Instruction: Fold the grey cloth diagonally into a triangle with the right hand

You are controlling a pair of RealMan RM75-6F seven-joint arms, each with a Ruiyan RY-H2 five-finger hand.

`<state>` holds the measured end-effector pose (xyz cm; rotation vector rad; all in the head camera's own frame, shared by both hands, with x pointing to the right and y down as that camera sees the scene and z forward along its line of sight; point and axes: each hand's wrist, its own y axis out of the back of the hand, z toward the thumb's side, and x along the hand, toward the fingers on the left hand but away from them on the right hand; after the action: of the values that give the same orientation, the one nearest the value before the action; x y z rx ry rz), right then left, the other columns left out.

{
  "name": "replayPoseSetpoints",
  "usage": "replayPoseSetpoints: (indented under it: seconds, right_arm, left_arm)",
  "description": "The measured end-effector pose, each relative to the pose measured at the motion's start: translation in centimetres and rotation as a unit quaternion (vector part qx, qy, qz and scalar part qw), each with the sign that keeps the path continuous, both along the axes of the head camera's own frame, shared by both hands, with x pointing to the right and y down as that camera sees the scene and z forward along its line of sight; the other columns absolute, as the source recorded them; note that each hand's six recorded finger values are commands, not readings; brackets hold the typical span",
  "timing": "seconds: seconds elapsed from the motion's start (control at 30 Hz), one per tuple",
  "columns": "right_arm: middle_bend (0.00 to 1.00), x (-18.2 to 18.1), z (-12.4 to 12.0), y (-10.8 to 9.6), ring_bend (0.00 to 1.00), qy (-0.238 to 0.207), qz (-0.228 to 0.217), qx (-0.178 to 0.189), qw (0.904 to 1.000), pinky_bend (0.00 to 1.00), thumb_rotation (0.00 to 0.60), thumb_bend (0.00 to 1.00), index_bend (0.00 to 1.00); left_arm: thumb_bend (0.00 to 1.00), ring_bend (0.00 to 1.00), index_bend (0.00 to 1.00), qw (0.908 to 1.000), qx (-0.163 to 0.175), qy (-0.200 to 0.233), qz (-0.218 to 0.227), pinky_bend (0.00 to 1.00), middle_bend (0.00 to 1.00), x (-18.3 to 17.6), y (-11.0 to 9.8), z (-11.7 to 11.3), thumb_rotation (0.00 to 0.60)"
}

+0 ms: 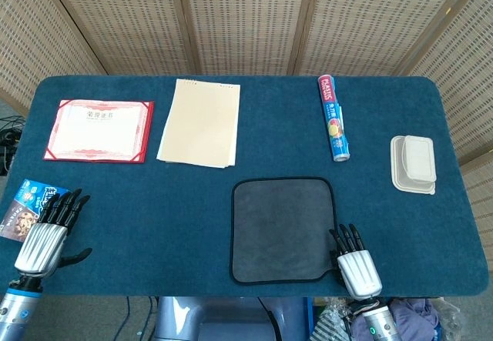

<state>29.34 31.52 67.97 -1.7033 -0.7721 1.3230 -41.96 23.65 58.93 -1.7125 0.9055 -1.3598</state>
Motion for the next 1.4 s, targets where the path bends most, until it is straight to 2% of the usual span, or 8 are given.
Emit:
replayPoseSetpoints:
  seconds: [0.37,0.8,1.4]
  right_arm:
    - [0.19,-0.9,-0.3,-1.8,0.0,-0.009,-0.003,0.014,0.9999,0.0,0.6,0.44,0.64]
    - [0.2,-3.5,-0.5,-4.8,0.0,-0.018,-0.031,0.031,0.9989,0.0,0.6,0.44,0.65]
    - [0.2,-6.9,-0.3,-11.2,0.0,-0.002,-0.053,0.054,0.9971,0.0,0.6,0.44,0.66]
  left_arm:
    - [0.16,0.0,0.0,1.0,0.0,0.0,0.0,0.0,0.0,0.0,0.0,0.1,0.6]
    - [0.16,0.0,0.0,1.0,0.001,0.001,-0.003,0.0,0.0,-0.1,-0.1,0.0,0.6]
    - [0.16,0.0,0.0,1.0,-0.005,-0.001,-0.004,0.0,0.0,-0.1,-0.1,0.4,0.6]
